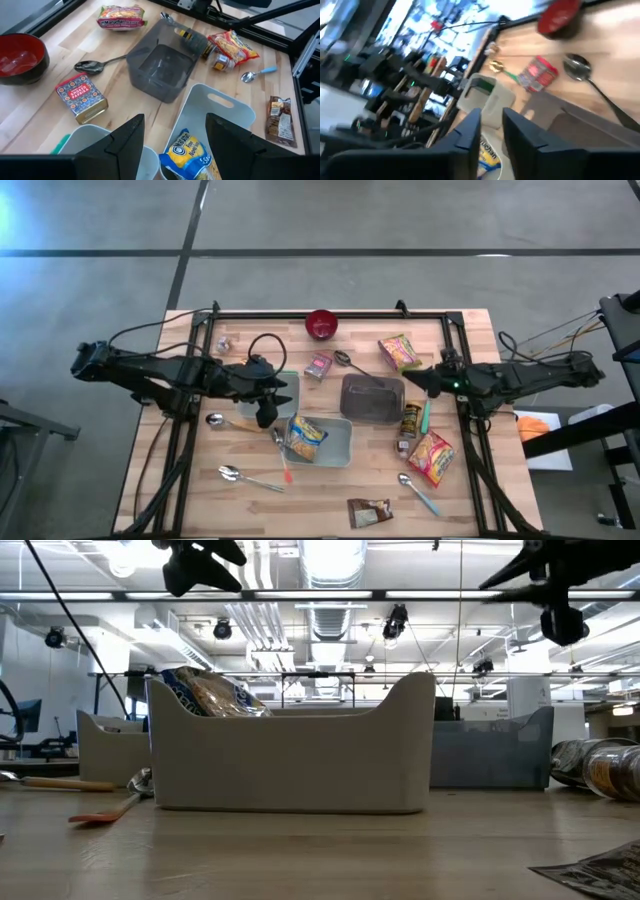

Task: Pick & Place Food Item
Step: Put the light green spoon into the black bin

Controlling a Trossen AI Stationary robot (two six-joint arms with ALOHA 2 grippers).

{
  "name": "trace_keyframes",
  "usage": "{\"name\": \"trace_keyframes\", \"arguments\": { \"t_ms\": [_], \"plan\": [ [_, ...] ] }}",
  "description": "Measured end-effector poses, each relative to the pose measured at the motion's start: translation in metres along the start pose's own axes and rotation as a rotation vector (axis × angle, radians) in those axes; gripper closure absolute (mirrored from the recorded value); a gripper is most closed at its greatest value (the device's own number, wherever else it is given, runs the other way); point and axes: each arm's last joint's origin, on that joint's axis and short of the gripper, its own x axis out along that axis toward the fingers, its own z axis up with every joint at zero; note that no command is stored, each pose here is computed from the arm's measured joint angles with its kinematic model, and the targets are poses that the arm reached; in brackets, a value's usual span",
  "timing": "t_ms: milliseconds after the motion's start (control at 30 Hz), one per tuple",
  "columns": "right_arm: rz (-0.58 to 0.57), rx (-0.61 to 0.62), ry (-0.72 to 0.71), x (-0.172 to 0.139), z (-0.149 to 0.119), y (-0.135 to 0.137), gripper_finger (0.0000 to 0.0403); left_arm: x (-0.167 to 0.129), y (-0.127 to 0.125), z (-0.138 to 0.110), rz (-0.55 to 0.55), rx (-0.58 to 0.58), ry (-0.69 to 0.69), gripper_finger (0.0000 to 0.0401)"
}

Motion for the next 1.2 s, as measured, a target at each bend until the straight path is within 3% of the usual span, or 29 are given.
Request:
{"name": "trace_keyframes", "arguments": {
  "t_ms": [200, 567, 733, 967, 1200],
  "plan": [
    [-0.186, 0.265, -0.011, 0.003, -0.002, -0.019, 0.0255, 0.000, 0.000, -0.001, 0.002, 0.005, 0.009, 0.0188],
    [-0.476, 0.451, 0.098, -0.003, -0.009, -0.046, 0.0250, 0.000, 0.001, -0.003, -0.005, 0.008, 0.032, 0.0188],
    [-0.574, 0.437, 0.112, 0.002, -0.010, -0.052, 0.0250, 0.000, 0.001, -0.003, -0.005, 0.007, 0.032, 0.0188],
    [-0.679, 0.313, 0.171, 0.012, -0.004, -0.050, 0.0250, 0.000, 0.001, -0.003, -0.003, 0.008, 0.035, 0.0188],
    [-0.907, 0.276, 0.280, 0.013, 0.009, -0.051, 0.0250, 0.000, 0.001, -0.004, 0.000, 0.007, 0.041, 0.0188]
  ]
}}
